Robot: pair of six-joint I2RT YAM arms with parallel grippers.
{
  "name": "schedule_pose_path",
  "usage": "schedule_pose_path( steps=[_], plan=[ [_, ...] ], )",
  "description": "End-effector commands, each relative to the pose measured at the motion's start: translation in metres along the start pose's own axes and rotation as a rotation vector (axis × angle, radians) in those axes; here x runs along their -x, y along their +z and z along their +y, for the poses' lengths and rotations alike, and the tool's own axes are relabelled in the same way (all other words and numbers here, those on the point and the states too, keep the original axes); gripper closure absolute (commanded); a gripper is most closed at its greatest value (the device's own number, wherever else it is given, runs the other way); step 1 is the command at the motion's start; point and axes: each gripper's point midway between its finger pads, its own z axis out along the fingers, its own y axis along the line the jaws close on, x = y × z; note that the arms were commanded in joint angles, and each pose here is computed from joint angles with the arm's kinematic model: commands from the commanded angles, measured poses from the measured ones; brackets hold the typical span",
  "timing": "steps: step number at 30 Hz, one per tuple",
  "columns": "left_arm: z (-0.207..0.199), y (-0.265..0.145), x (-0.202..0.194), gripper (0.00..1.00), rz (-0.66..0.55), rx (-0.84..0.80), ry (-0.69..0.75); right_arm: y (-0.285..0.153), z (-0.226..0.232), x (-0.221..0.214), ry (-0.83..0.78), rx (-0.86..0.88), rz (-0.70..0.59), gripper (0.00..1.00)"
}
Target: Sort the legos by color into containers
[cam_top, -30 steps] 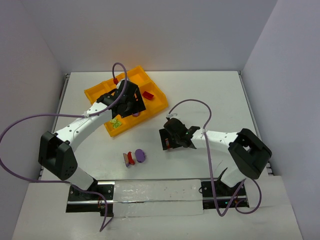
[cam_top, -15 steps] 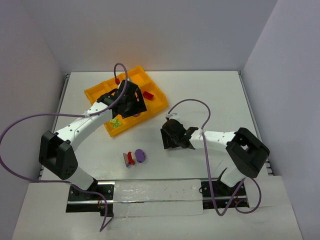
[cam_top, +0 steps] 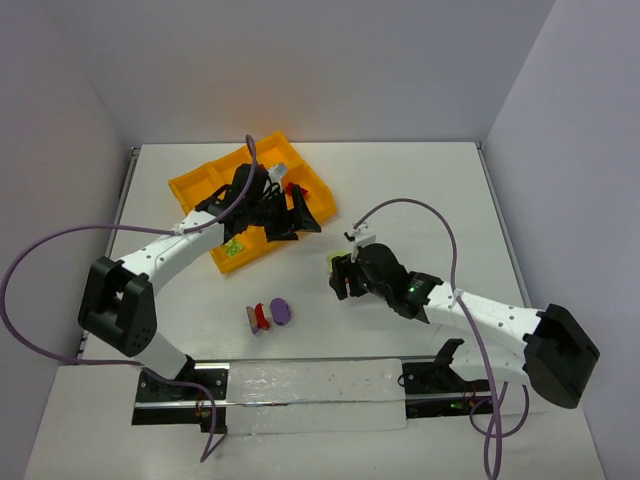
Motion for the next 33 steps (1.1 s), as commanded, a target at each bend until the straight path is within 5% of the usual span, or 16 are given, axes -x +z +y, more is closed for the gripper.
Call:
schedule_pose_path(
  steps=[1, 17, 30, 33],
  plan=[
    [-0.039, -0.002, -0.008, 0.13, 0.062, -0.244, 0.102, -0.01, 0.022, 0.026, -0.071, 0.13, -0.121, 0.74],
    [-0.022, 0.026, -0.058, 0.11, 0.242, -0.304, 0.088, -0.023, 0.032, 0.044, -0.087, 0.181, -0.178, 0.73],
    [-0.047, 0.019, -0.087, 0.29, 0.32, -0.501, 0.111, -0.02, 0.036, 0.048, -0.092, 0.19, -0.177, 0.73],
    [-0.05, 0.019, -0.089, 0.4, 0.328, -0.516, 0.104, -0.02, 0.037, 0.049, -0.092, 0.192, -0.18, 0.74]
  ],
)
